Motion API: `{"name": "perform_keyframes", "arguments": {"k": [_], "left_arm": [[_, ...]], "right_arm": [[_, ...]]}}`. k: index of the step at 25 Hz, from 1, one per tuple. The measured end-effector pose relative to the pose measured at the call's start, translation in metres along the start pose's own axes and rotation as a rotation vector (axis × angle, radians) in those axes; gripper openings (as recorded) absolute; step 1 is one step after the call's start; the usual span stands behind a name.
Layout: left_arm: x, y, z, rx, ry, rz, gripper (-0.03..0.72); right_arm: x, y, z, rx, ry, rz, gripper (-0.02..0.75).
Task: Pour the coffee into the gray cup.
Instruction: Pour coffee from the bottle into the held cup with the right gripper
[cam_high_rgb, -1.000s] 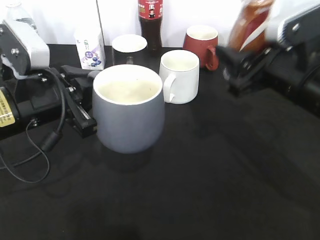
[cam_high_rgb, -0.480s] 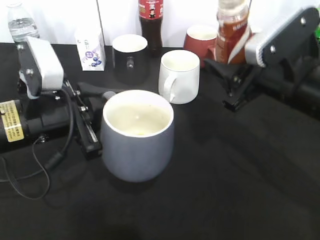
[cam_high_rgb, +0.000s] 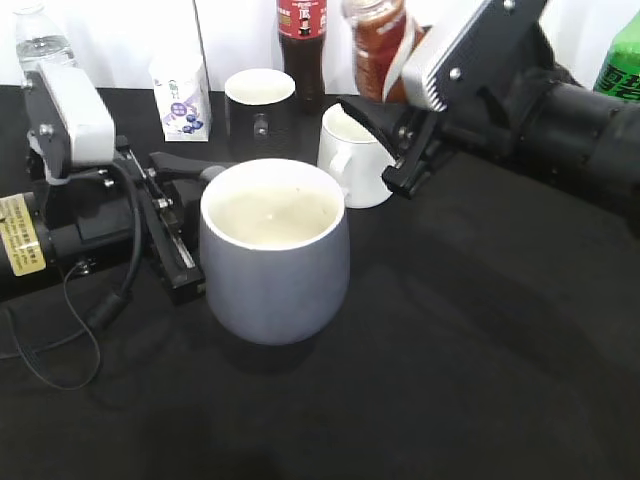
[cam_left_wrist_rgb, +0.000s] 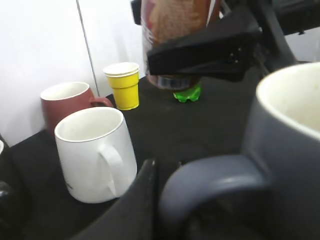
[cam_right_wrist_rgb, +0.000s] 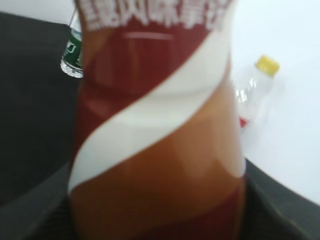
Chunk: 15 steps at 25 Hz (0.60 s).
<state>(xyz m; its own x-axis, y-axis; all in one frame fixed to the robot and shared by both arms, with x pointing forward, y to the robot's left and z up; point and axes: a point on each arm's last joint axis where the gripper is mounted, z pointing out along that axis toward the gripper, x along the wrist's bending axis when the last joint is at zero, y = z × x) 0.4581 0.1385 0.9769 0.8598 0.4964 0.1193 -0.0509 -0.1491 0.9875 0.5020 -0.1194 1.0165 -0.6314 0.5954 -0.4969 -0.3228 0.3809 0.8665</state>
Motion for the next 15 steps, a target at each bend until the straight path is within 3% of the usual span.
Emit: {"name": "perform_keyframes", "arguments": {"k": [12,15], "left_arm": [[0.0068,-0.0080,0.0022,0.027,0.068,-0.050,0.057],[0.0063,-0.0045,0.0024,-0.013,0.061,-0.049,0.057]], "right_arm": [[0.0001,0.0027,0.0003,-0.028,-0.002,-0.375,0.527],[-0.0001,0.0034,0.0002,-0.035,-0.007,-0.486,0.527]]}}
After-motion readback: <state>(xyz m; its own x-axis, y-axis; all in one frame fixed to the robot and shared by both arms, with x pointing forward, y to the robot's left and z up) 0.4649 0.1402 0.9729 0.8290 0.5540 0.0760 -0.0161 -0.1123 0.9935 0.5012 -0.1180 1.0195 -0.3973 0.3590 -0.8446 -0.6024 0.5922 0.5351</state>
